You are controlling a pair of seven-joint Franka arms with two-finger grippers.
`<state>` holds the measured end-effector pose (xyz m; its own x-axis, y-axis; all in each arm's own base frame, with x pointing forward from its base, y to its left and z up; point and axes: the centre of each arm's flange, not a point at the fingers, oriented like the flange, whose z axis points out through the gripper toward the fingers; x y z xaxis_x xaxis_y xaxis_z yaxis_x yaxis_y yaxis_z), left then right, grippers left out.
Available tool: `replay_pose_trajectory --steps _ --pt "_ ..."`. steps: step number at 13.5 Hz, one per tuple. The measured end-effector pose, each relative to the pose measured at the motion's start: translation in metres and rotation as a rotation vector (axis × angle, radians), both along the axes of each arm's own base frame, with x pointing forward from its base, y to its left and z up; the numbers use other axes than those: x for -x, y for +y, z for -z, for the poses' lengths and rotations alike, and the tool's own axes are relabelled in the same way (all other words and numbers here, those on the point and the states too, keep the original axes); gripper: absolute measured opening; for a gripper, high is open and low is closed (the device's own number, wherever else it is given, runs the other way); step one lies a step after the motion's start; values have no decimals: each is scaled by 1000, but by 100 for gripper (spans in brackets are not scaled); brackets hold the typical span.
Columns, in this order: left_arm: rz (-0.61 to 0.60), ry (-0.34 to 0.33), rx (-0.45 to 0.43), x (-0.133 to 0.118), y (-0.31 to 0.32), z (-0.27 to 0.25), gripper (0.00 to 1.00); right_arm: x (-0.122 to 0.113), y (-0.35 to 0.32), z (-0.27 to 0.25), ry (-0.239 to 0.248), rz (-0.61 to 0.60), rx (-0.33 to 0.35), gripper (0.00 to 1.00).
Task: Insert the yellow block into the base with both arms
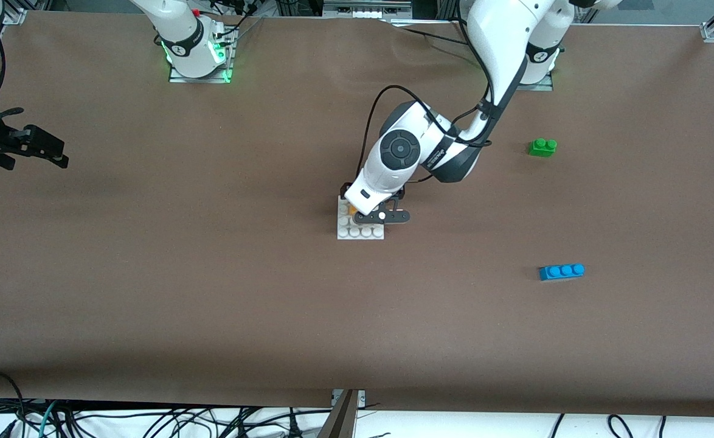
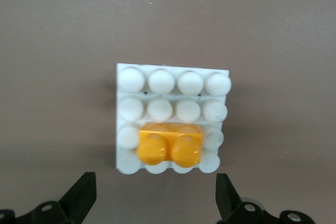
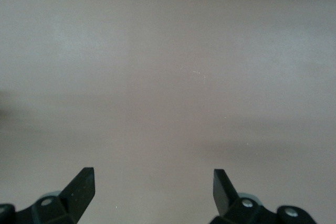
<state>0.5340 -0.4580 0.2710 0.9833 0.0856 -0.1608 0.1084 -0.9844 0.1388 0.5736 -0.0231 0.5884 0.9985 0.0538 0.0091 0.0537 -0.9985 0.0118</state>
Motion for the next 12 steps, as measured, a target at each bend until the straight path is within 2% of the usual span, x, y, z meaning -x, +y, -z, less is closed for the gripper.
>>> replay_pose_trajectory --steps 4,9,12 --pt "-52 40 -27 -24 51 -58 100 0 0 0 0 0 0 100" --pt "-165 49 -38 -53 145 -143 100 0 1 0 -1 -1 0 100" --pt "-182 70 -99 -49 199 -174 100 0 1 0 0 -1 0 100"
